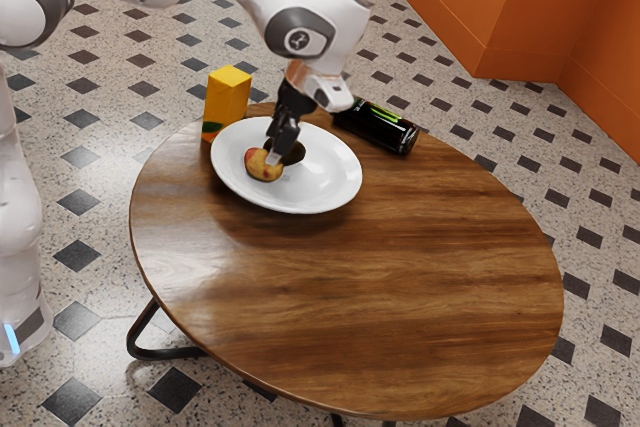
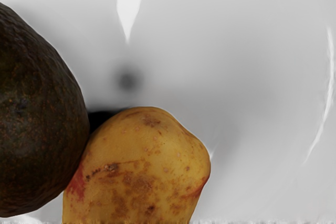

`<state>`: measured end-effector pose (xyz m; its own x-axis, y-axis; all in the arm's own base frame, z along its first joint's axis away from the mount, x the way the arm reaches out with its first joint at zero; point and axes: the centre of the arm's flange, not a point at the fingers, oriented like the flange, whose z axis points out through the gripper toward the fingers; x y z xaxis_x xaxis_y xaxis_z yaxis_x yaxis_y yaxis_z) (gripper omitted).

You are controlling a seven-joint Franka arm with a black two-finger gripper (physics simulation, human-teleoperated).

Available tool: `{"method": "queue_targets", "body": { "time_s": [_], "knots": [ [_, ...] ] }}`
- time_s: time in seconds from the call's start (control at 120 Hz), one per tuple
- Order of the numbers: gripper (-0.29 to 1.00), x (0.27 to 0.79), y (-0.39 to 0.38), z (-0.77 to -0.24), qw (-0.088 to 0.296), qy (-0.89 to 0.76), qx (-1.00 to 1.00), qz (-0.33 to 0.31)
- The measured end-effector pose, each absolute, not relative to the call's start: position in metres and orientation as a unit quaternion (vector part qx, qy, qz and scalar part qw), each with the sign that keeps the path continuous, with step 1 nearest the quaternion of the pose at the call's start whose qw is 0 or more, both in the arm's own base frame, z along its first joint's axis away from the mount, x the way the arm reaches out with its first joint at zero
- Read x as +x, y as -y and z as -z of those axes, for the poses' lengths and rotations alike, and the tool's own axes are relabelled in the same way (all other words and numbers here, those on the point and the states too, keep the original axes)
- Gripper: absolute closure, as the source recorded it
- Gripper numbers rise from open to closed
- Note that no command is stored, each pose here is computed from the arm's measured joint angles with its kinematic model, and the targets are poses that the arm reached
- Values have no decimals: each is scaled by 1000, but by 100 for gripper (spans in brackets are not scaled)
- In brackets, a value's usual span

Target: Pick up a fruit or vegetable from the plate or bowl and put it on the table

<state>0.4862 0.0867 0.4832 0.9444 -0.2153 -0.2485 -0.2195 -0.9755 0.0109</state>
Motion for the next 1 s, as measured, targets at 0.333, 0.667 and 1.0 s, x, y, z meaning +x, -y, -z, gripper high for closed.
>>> {"method": "queue_targets", "body": {
  "time_s": [0.333, 0.667, 1.0],
  "knots": [
    [0, 479, -104, -480, 10, -99, -985, -143],
    [0, 474, -107, -466, 6, -98, -982, -159],
    [0, 474, -114, -458, 3, -93, -982, -164]
  ]
}}
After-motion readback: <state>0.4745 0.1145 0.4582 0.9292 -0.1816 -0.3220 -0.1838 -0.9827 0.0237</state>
